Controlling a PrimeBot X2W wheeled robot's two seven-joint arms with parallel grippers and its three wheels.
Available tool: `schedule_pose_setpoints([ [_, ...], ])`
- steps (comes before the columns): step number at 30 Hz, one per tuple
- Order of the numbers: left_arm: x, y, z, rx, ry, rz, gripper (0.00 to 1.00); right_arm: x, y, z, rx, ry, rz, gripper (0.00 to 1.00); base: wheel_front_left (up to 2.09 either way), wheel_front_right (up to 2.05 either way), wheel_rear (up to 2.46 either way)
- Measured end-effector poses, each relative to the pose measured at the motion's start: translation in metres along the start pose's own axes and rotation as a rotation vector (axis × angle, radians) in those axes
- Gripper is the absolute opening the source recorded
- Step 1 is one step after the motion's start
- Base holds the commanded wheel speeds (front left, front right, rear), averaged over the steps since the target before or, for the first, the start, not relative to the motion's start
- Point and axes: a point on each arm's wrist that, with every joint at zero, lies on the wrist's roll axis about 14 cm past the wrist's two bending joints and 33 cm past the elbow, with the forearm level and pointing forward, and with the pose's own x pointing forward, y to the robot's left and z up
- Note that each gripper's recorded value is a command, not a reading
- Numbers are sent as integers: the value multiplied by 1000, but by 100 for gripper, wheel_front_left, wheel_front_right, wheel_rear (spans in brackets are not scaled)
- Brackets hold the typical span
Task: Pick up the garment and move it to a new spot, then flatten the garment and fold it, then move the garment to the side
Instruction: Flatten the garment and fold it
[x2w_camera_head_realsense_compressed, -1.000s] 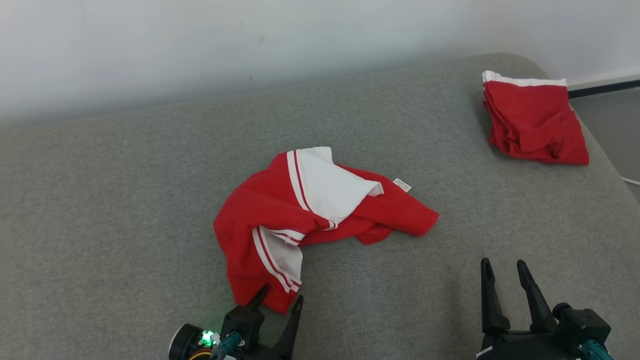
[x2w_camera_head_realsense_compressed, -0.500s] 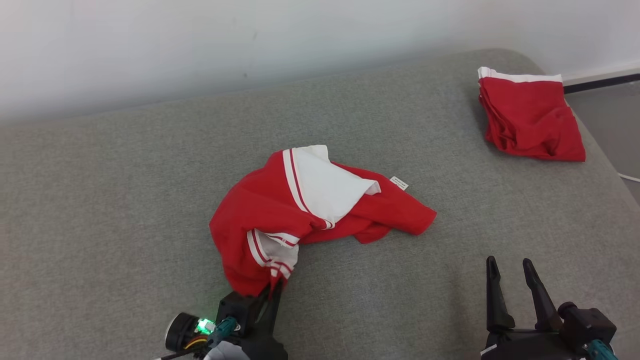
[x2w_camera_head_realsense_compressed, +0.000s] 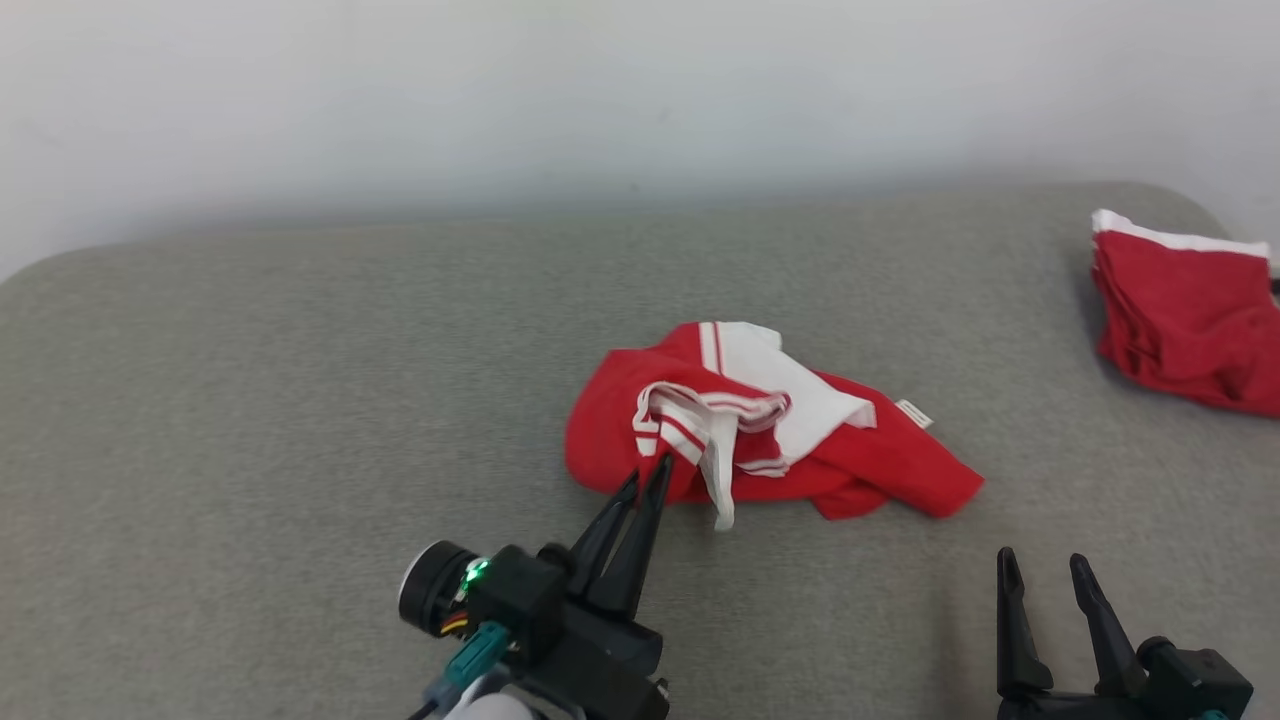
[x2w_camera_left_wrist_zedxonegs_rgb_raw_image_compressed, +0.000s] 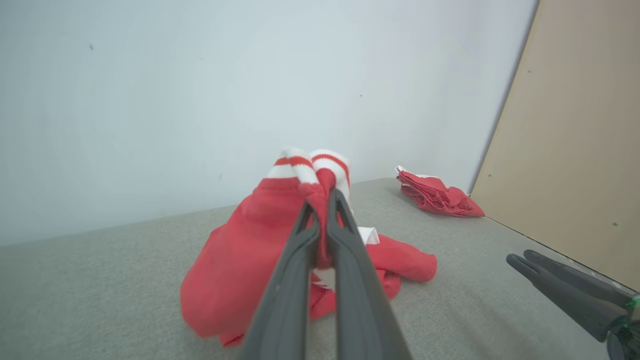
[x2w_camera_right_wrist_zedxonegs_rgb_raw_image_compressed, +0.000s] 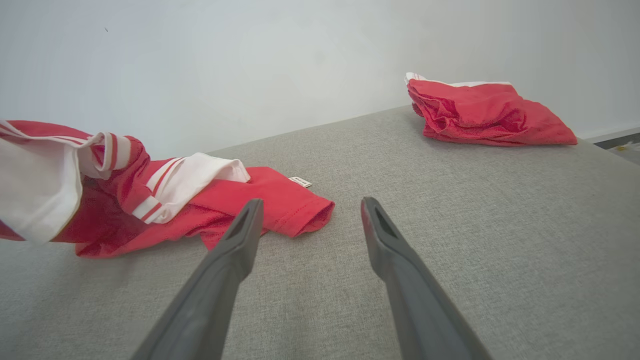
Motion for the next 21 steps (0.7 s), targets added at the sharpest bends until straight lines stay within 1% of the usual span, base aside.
schedule_pose_setpoints([
  [3, -19, 17, 10, 23, -23, 72, 0, 5, 11, -1, -2, 3, 39, 100, 0, 0, 0],
  [5, -38, 34, 12, 49, -17, 138, 0, 8, 20, -1, -2, 1, 66, 100, 0, 0, 0],
  [7, -61, 54, 10, 47, 4, 219, 0, 12, 30, -1, -2, 2, 97, 100, 0, 0, 0],
  [12, -128, 88, -19, 31, 123, 398, 0, 20, 52, 1, -1, -3, 160, 100, 0, 0, 0],
  [13, -139, 90, -26, 26, 148, 420, 0, 21, 54, 1, -2, -4, 169, 100, 0, 0, 0],
  [15, -158, 95, -41, -18, 186, 473, 0, 22, 57, 0, -6, -2, 179, 100, 0, 0, 0],
  [16, -167, 96, -51, -19, 224, 485, 0, 23, 57, 0, -8, 0, 182, 100, 0, 0, 0],
  [18, -180, 102, -64, -57, 260, 528, 0, 23, 57, -1, -10, 4, 182, 100, 0, 0, 0],
  [19, -183, 103, -69, -50, 278, 528, 36, 23, 56, -2, -10, 5, 181, 100, 0, 0, 0],
  [20, -184, 105, -69, -46, 278, 538, 100, 23, 56, -2, -11, 6, 179, 100, 0, 0, 0],
  [21, -183, 108, -68, -47, 271, 547, 100, 23, 56, -2, -11, 6, 179, 100, 0, 0, 0],
])
